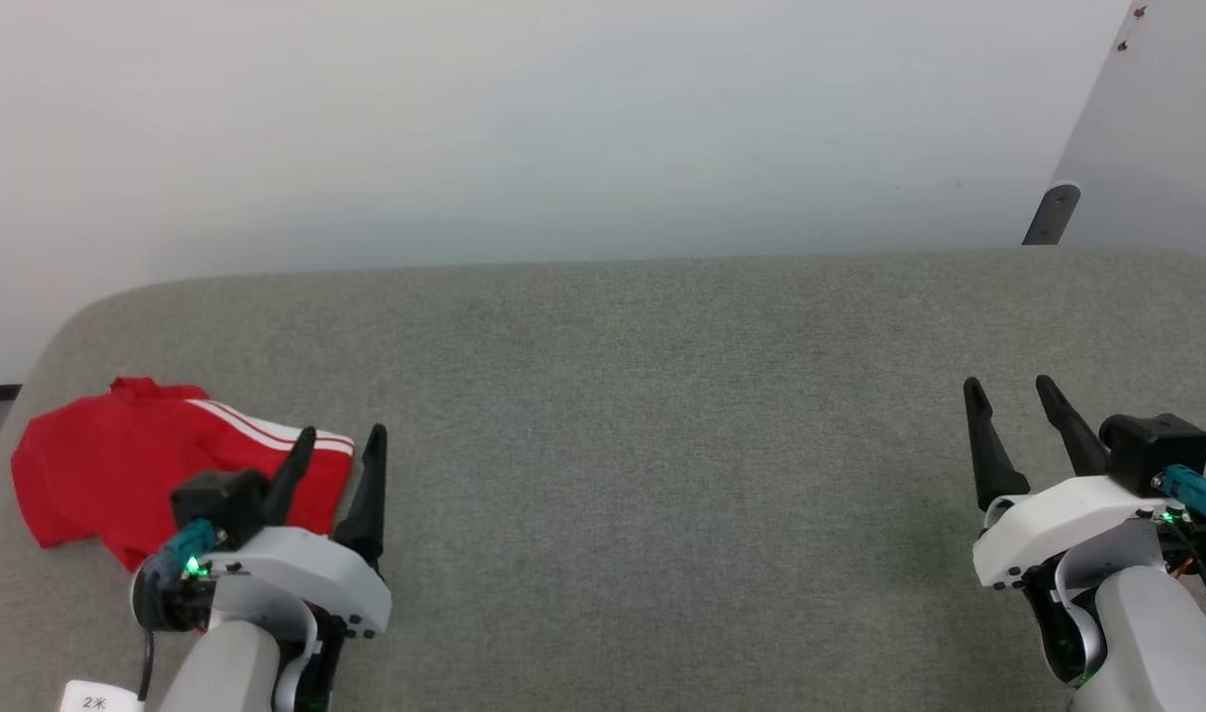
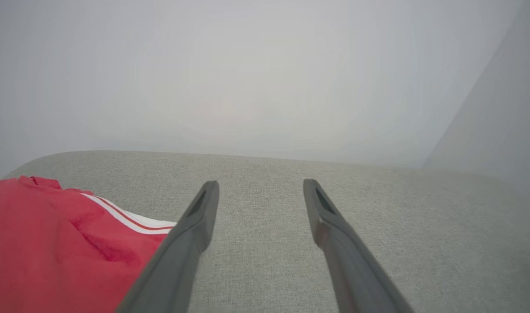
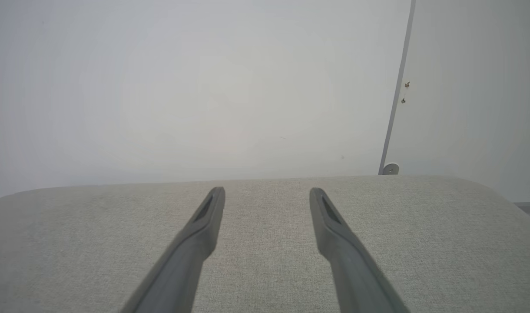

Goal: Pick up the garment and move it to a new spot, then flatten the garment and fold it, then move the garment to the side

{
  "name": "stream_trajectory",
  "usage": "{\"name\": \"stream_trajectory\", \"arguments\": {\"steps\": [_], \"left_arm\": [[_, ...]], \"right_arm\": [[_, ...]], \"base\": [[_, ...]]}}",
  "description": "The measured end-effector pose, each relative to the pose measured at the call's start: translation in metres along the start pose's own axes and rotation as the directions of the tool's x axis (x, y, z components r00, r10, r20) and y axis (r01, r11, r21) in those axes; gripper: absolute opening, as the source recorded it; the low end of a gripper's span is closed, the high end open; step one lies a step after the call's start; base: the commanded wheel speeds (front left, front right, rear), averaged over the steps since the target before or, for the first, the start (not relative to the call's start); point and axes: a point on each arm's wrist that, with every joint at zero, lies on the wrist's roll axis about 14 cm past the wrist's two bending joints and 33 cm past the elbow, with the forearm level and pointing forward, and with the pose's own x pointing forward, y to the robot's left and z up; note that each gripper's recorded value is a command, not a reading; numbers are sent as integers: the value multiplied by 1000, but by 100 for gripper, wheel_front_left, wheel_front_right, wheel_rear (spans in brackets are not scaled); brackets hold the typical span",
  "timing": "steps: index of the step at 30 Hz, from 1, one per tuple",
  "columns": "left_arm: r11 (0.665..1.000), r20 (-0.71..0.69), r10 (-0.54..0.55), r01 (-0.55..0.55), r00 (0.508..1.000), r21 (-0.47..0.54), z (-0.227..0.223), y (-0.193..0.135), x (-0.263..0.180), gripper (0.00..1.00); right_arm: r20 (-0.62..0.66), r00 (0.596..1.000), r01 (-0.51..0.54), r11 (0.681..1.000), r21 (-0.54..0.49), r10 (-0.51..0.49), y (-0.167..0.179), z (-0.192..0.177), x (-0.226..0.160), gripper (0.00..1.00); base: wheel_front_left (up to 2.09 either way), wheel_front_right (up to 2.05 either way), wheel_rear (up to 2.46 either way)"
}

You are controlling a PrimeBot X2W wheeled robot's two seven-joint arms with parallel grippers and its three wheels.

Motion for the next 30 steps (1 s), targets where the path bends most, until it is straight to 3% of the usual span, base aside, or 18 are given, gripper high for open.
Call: {"name": "stream_trajectory", "arguments": {"steps": [16,30], "left_arm": [[996,-7,-25,26,1000,82,-3,-1,7,100],[995,-12,-35,36,999,91,-6,0,6,100]], "right_arm": [[13,1000,-1,997,-77,2,-3,0,-1,100],[41,999,16,999,-51,-14,-4,6,1,100]], "base": [[0,0,0],[0,0,0]]}}
